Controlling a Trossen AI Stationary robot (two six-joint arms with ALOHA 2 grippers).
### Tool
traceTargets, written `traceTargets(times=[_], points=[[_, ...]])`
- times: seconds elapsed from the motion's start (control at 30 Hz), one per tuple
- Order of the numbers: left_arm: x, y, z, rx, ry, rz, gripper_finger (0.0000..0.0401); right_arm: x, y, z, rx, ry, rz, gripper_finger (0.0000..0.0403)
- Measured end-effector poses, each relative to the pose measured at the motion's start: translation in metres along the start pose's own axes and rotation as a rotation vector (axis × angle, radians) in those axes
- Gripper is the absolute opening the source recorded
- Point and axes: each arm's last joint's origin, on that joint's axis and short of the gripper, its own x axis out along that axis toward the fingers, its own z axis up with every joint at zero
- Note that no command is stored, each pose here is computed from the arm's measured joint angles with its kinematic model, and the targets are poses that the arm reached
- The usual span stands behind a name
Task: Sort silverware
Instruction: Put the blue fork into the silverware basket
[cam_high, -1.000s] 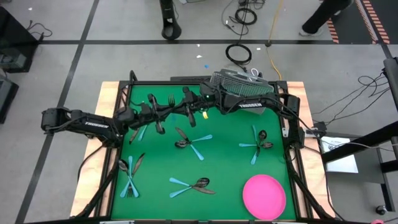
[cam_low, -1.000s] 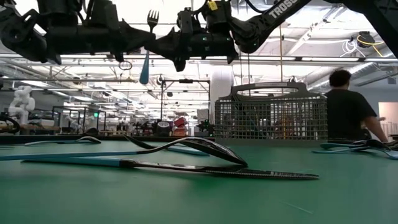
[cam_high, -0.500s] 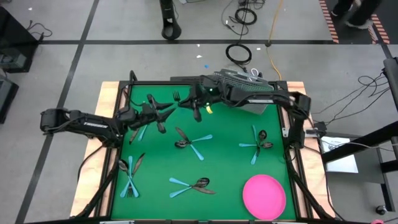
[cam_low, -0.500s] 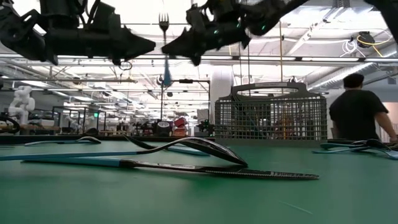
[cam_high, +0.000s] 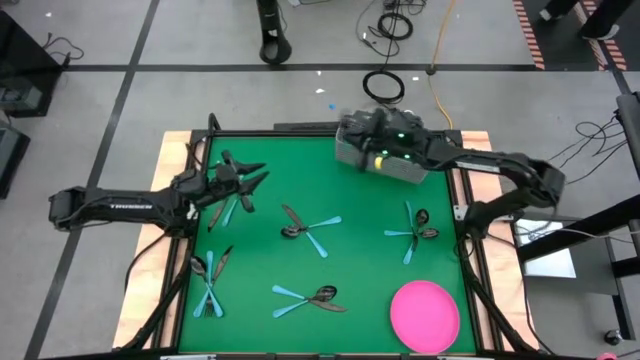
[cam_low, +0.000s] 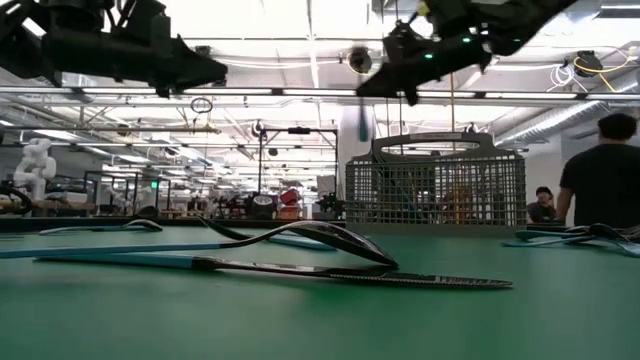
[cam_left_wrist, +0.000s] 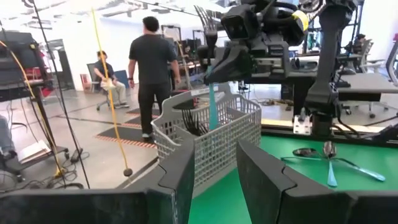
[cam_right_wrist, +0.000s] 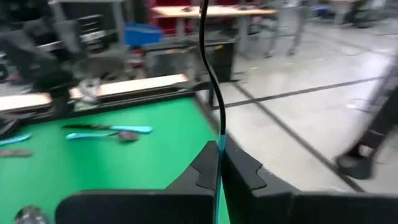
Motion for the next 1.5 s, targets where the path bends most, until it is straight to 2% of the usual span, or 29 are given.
traceTargets(times=[0.13, 0.23, 0.4, 0.5, 0.57, 1.03, 1.5], points=[[-0.002, 0.001, 0.002, -0.002, -0.008, 0.002, 0.0121, -0.020, -0.010, 0.000, 0.000, -0.014, -0.148, 0.0000], [-0.002, 0.001, 0.001, -0.004, -0.005, 0.004, 0.0121, -0.023, -0.018, -0.003, -0.009, 0.024, -0.267, 0.0000], [-0.002, 0.000, 0.000, -0.007, 0.008, 0.002, 0.0121, -0.012, -0.031, -0.020, -0.004, 0.087, -0.312, 0.0000], [-0.002, 0.000, 0.000, -0.008, 0.008, 0.002, 0.0121, -0.008, -0.043, -0.039, 0.047, 0.099, -0.349, 0.0000], [-0.002, 0.000, -0.001, -0.007, 0.014, 0.001, 0.0121, -0.007, -0.048, -0.042, 0.065, 0.069, -0.369, 0.0000], [-0.002, 0.000, -0.001, -0.005, 0.018, -0.006, 0.0121, -0.006, -0.042, -0.048, 0.053, 0.055, -0.363, 0.0002], [-0.002, 0.000, -0.001, -0.007, 0.017, -0.008, 0.0121, -0.004, -0.035, -0.055, 0.050, 0.110, -0.324, 0.0047]])
